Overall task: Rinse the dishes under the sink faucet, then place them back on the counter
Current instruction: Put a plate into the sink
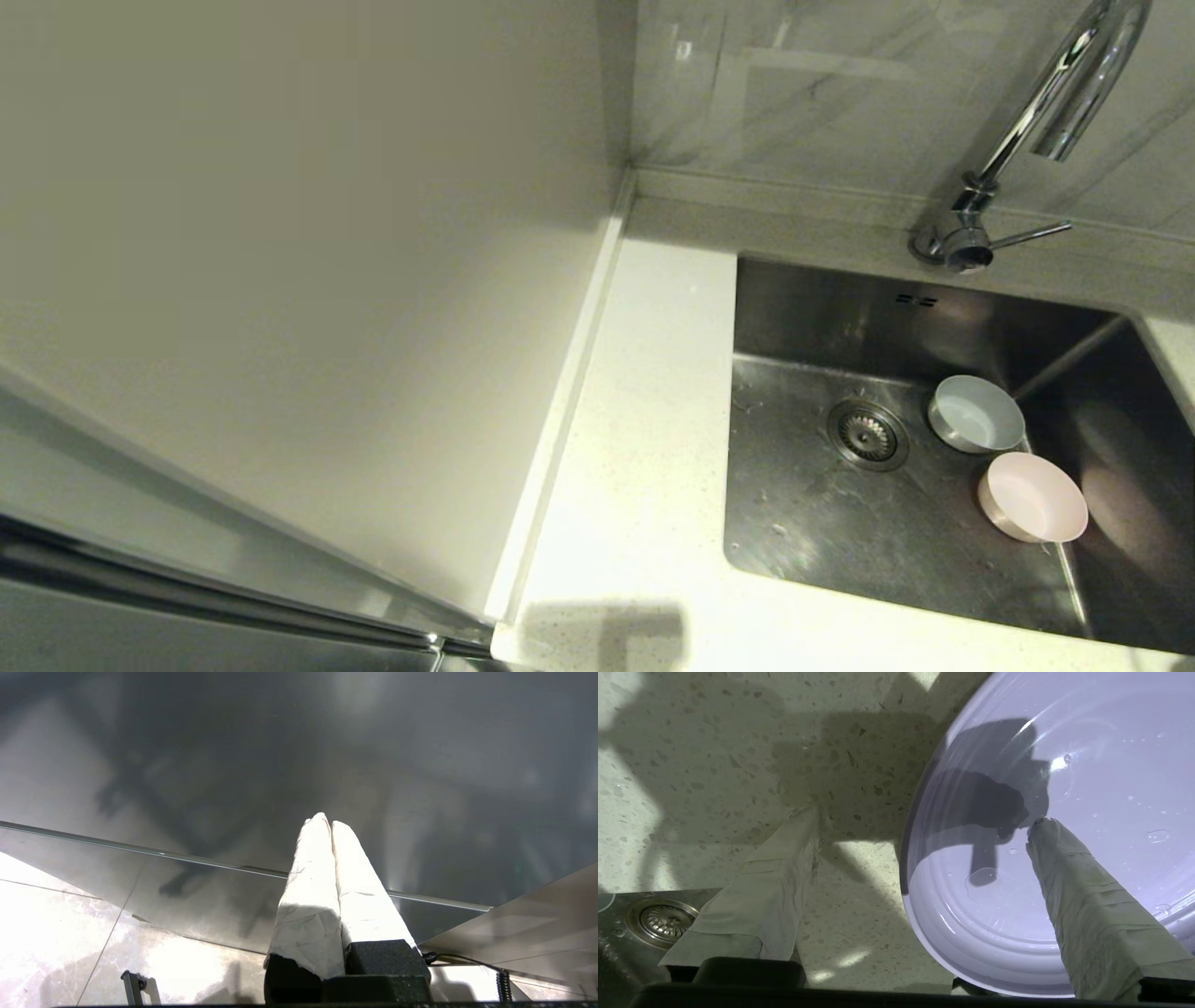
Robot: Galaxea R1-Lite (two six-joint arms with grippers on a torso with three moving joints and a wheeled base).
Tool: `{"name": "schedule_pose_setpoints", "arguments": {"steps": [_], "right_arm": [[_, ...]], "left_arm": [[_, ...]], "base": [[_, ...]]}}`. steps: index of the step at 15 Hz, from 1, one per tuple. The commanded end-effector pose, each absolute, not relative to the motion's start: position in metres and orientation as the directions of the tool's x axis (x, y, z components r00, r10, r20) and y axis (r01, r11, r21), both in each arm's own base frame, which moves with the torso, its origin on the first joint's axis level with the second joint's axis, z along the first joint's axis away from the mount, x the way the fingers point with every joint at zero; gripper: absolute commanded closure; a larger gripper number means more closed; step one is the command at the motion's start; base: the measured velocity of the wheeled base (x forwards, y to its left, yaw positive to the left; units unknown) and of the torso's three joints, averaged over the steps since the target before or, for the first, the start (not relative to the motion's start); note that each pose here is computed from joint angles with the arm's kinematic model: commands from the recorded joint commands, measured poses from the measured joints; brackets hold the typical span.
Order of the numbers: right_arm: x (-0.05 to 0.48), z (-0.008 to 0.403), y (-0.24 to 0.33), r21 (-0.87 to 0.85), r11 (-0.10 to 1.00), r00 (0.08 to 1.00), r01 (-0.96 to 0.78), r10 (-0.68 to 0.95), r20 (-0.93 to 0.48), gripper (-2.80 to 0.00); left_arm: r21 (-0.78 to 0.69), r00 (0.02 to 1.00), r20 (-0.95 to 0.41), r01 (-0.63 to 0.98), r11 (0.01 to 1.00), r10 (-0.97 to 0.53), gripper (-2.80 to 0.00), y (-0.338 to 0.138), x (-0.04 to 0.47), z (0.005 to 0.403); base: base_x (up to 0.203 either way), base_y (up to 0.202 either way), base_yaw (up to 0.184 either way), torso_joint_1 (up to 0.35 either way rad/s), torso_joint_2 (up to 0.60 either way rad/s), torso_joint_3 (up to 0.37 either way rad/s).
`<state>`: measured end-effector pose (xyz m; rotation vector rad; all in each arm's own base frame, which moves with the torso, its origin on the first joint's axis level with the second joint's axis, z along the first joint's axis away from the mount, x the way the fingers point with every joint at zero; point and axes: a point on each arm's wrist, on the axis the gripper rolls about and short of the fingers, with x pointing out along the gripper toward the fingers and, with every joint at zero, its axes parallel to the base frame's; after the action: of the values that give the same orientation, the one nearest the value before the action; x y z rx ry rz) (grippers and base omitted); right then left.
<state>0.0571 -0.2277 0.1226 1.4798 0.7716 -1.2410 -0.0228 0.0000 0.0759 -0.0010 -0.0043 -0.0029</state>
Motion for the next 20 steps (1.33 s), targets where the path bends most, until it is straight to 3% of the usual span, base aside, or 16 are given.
{"name": "schedule_pose_setpoints", "arguments": {"steps": [1,20], "right_arm": [[0.0575,0.1201,-0.2283,0.289,-0.273,0.268,0.918,-0.113,-0.957,-2.80],[0.0582,0.1162,-0.2312,0.285,-0.245,0.269,0.927,-0.098,-0.958,-2.80]], "left_arm": [[-0.002,1.000,0.002,0.003,1.000,-0.003,0.00,0.0000,-0.0226,0.0751],[-0.002,1.000,0.002,0.002,1.000,-0.002,0.00,0.0000,-0.0226,0.0751]], "base": [[0.000,0.000,0.000,0.000,0.00,0.000],[0.000,0.000,0.000,0.000,0.00,0.000]]}}
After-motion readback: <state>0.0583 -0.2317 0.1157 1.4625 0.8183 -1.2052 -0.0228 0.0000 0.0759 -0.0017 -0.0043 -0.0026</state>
